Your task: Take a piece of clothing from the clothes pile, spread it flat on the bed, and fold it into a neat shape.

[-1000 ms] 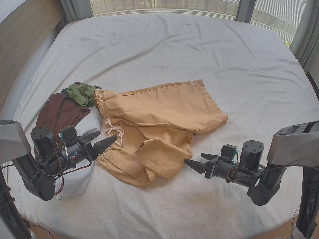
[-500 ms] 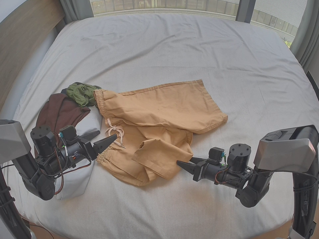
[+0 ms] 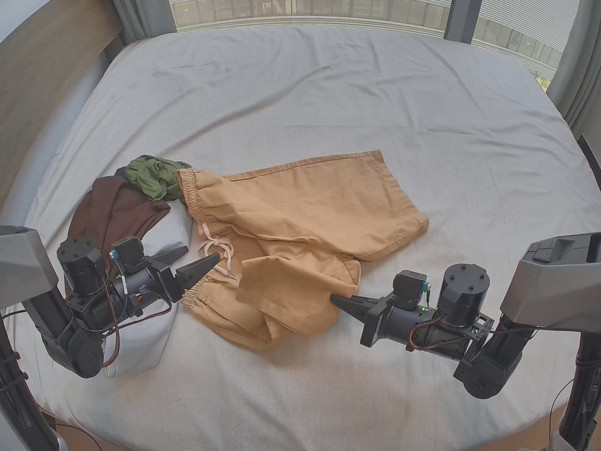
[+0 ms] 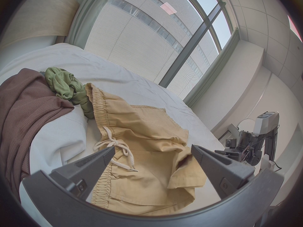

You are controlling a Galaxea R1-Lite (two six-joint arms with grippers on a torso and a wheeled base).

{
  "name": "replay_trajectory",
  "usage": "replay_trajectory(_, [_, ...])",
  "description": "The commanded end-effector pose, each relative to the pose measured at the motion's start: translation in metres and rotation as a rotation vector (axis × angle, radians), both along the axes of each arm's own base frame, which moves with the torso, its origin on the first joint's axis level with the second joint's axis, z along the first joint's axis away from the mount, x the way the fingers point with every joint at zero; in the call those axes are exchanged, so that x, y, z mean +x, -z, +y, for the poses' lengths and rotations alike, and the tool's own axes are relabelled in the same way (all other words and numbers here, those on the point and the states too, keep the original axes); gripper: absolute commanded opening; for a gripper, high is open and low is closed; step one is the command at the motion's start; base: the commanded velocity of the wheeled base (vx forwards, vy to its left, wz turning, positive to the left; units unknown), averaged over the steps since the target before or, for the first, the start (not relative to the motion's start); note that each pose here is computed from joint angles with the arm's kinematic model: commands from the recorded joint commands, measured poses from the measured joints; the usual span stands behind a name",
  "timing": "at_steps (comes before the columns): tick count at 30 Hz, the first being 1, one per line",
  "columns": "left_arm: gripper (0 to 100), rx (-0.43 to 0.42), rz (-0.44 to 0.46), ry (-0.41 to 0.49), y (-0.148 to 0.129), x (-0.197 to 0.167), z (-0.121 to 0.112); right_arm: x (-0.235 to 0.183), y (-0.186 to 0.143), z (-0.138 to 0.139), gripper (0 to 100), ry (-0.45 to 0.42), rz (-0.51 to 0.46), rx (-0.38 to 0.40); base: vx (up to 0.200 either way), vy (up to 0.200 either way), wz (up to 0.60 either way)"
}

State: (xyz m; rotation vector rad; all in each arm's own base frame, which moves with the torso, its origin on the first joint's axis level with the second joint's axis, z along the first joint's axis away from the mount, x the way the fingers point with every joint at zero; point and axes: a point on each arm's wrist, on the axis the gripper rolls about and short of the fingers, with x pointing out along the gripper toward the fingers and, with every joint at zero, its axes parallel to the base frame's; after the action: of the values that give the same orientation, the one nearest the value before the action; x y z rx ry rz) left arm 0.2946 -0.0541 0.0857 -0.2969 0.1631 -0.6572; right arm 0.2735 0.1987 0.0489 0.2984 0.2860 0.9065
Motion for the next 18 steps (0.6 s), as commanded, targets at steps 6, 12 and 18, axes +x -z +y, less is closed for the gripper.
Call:
replay_trajectory(6, [100, -0.001, -0.003, -0.001, -0.001, 0.000, 0.000, 0.005, -0.029, 0.002, 0, 0.004, -0.042, 0.031, 0.000, 0.000, 0.00])
replay_trajectory(12, [100, -0.001, -0.003, -0.004, -0.001, 0.000, 0.001, 0.011, -0.044, 0.002, 0, 0.012, -0.067, 0.053, 0.000, 0.000, 0.00])
replay_trajectory(18, [100, -0.001, -0.006, -0.003, -0.002, 0.000, 0.001, 0.014, -0.054, 0.014, 0, -0.013, -0.067, 0.055, 0.000, 0.000, 0.00])
